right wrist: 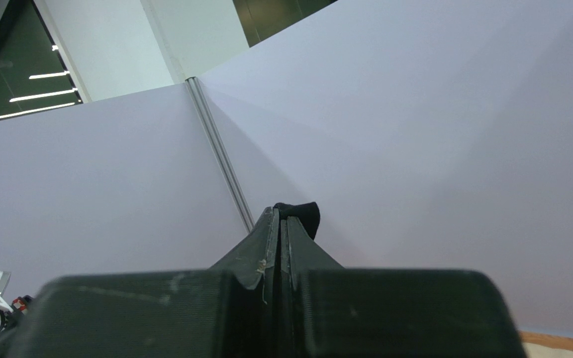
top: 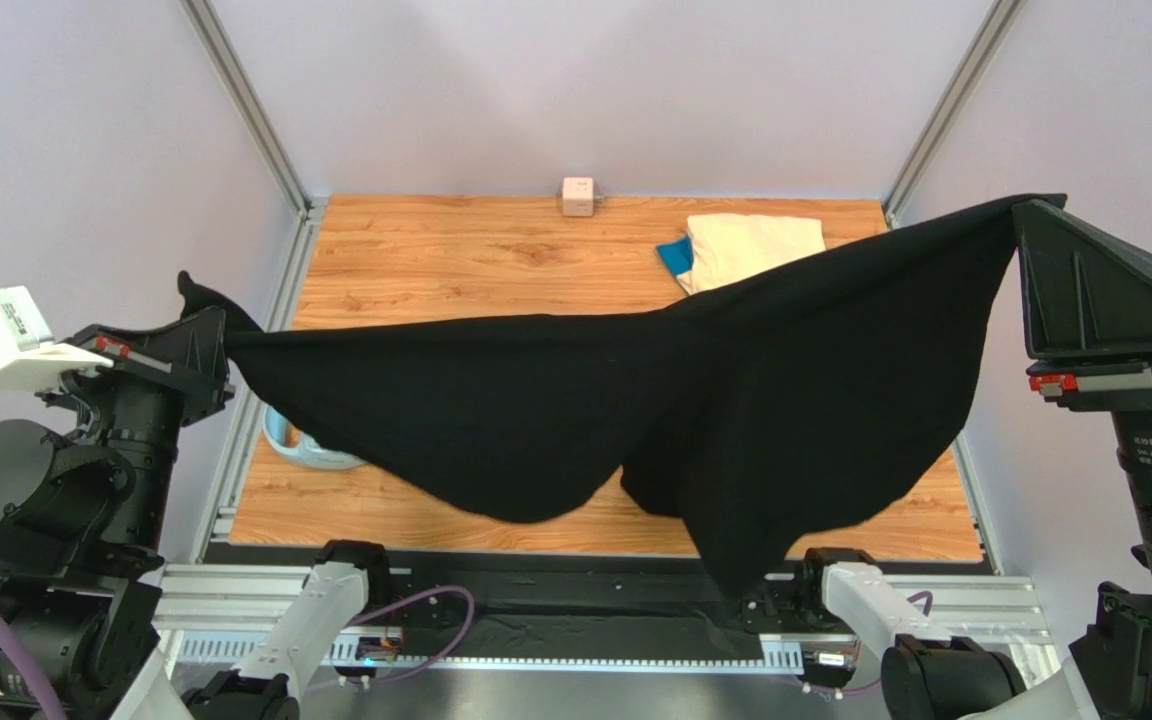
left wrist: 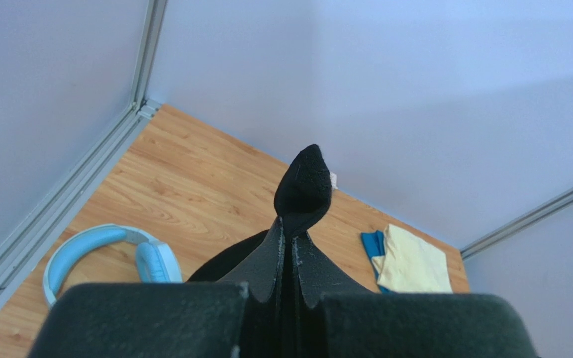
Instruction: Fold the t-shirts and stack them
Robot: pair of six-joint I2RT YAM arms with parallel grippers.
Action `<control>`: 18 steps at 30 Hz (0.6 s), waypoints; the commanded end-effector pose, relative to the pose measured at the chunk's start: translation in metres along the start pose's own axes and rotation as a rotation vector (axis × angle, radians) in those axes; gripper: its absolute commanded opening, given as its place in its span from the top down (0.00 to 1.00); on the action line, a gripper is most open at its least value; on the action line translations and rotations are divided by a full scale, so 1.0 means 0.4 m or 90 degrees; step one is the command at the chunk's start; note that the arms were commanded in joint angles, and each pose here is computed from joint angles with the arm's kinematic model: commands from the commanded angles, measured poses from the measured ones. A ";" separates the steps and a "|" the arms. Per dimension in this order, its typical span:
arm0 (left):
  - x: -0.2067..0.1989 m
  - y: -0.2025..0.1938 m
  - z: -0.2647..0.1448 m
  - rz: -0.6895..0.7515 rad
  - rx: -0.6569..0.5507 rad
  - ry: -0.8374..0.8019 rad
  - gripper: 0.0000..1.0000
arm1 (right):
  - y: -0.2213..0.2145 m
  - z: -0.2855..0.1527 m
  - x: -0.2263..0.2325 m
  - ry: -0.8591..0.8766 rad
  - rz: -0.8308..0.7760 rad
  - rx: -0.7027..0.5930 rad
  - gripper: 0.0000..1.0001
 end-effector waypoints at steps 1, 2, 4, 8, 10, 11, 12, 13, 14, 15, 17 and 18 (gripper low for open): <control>0.009 -0.034 0.049 0.022 0.053 0.033 1.00 | -0.020 0.061 -0.045 -0.028 0.015 0.015 1.00; 0.006 -0.046 0.059 0.026 0.073 0.025 1.00 | -0.027 0.069 -0.053 -0.033 0.018 0.022 1.00; 0.009 -0.085 0.098 0.028 0.128 0.034 1.00 | -0.062 0.101 -0.095 -0.058 0.026 0.054 1.00; 0.012 -0.153 0.168 0.023 0.198 0.037 1.00 | -0.164 0.171 -0.207 -0.121 0.048 0.140 1.00; 0.018 -0.193 0.224 0.029 0.217 0.047 1.00 | -0.242 0.217 -0.289 -0.157 0.061 0.205 1.00; 0.021 -0.205 0.244 0.033 0.226 0.054 1.00 | -0.267 0.236 -0.317 -0.169 0.066 0.222 1.00; 0.025 -0.234 0.287 0.040 0.252 0.069 1.00 | -0.292 0.255 -0.344 -0.178 0.069 0.241 1.00; 0.023 -0.242 0.307 0.037 0.261 0.073 1.00 | -0.311 0.272 -0.365 -0.183 0.074 0.256 1.00; 0.020 -0.251 0.328 0.036 0.275 0.073 1.00 | -0.350 0.313 -0.410 -0.193 0.088 0.277 1.00; 0.015 -0.267 0.371 0.035 0.287 0.074 1.00 | -0.369 0.332 -0.429 -0.190 0.097 0.288 1.00; 0.013 -0.282 0.414 0.044 0.290 0.077 1.00 | -0.414 0.396 -0.486 -0.187 0.118 0.298 1.00; 0.015 -0.302 0.461 0.050 0.284 0.081 1.00 | -0.432 0.421 -0.508 -0.189 0.128 0.306 1.00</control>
Point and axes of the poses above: each gripper's point midway between its finger pads, its own z axis out along the fingers, its own x axis along the line the jaws close on, y = z × x, the point moved 9 cm from there along -z, back along the fingers, and after that the axes turned 1 degree about z, right-handed, at the moved point
